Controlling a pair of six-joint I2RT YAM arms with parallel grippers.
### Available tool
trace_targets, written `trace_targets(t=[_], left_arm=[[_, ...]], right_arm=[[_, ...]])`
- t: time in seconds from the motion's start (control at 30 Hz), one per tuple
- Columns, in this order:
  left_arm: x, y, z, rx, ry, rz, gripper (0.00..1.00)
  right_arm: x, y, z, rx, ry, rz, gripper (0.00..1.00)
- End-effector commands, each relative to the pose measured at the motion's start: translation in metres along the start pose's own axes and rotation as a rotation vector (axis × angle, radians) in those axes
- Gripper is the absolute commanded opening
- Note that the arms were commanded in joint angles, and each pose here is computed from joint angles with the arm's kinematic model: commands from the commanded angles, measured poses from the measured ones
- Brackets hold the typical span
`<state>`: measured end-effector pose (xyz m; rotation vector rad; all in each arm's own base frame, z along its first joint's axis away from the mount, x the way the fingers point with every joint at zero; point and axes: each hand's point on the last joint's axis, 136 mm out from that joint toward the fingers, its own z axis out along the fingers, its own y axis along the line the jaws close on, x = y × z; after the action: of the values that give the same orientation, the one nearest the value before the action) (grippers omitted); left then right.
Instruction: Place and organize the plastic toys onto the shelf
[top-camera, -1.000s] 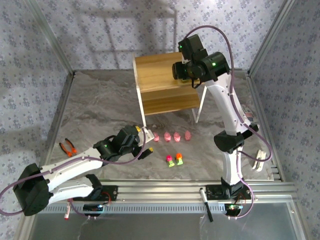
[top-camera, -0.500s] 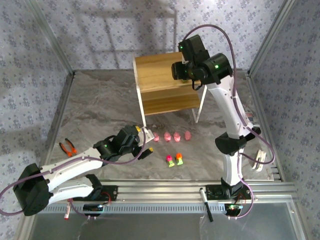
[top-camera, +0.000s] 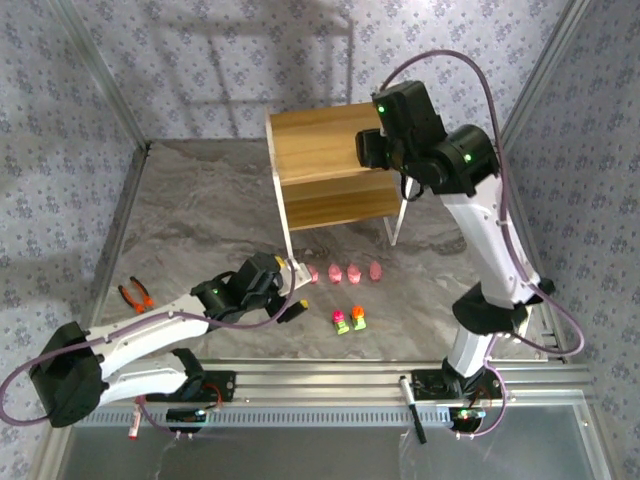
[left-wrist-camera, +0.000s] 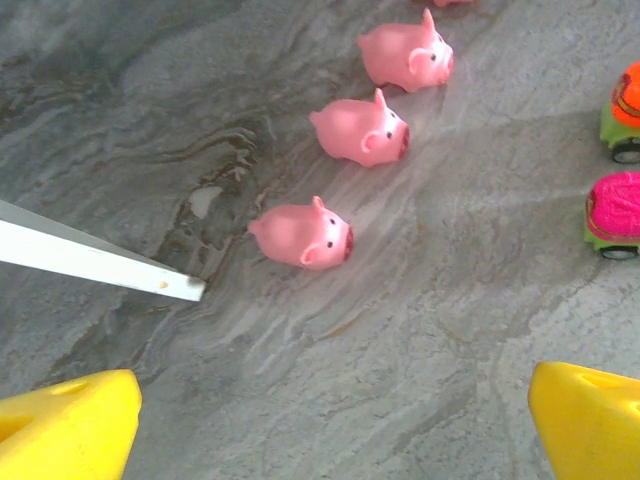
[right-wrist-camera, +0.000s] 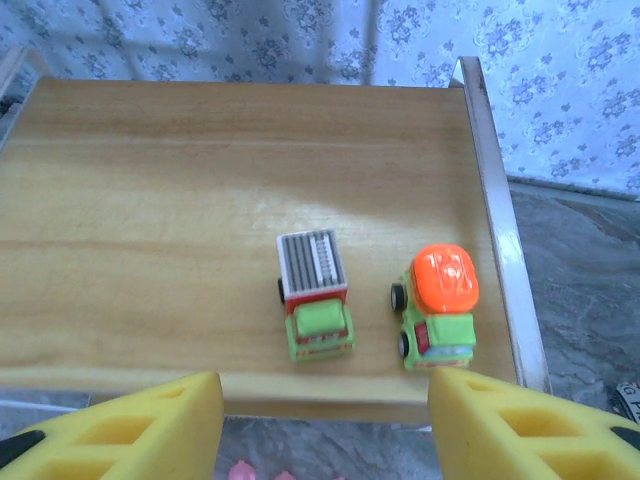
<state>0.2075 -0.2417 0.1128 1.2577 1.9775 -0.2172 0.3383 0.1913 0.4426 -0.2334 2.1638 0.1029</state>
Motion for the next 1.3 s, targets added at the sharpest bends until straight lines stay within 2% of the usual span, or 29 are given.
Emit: trace_targets(t=[0.0, 0.2, 0.37, 0.47, 0.67, 0.9, 1.13, 1.27], left_arm=[[-0.010, -0.005, -0.001, 0.029, -0.014, -0.002, 1.00], [-0.010, -0.012, 0.000, 0.072, 0.002, -0.017, 1.00], [-0.003, -0.022, 0.005, 0.114, 0.025, -0.003, 1.00], [0.000, -0.021, 0.010, 0.088, 0.031, 0.013, 1.00], [0.001, -0.029, 0.014, 0.119, 0.045, 0.026, 1.00], [0.003, -0.042, 0.016, 0.146, 0.058, 0.046, 1.00], [0.007, -0.067, 0.016, 0.201, 0.072, 0.118, 1.00], [0.007, -0.069, 0.016, 0.206, 0.070, 0.120, 1.00]], right_arm=[[0.007, -0.004, -0.018, 0.037, -0.035, 0.004, 0.59], [0.049, 0.009, -0.028, 0.025, -0.008, 0.005, 0.61], [0.101, 0.020, -0.024, 0.024, 0.056, -0.006, 0.61], [0.137, 0.029, -0.020, 0.001, 0.092, -0.001, 0.61], [0.198, 0.027, -0.012, -0.001, 0.143, 0.047, 0.62], [0.245, 0.032, -0.010, 0.006, 0.203, 0.045, 0.58], [0.291, 0.052, 0.004, -0.009, 0.282, 0.028, 0.58], [0.318, 0.067, 0.013, -0.035, 0.331, 0.042, 0.58]])
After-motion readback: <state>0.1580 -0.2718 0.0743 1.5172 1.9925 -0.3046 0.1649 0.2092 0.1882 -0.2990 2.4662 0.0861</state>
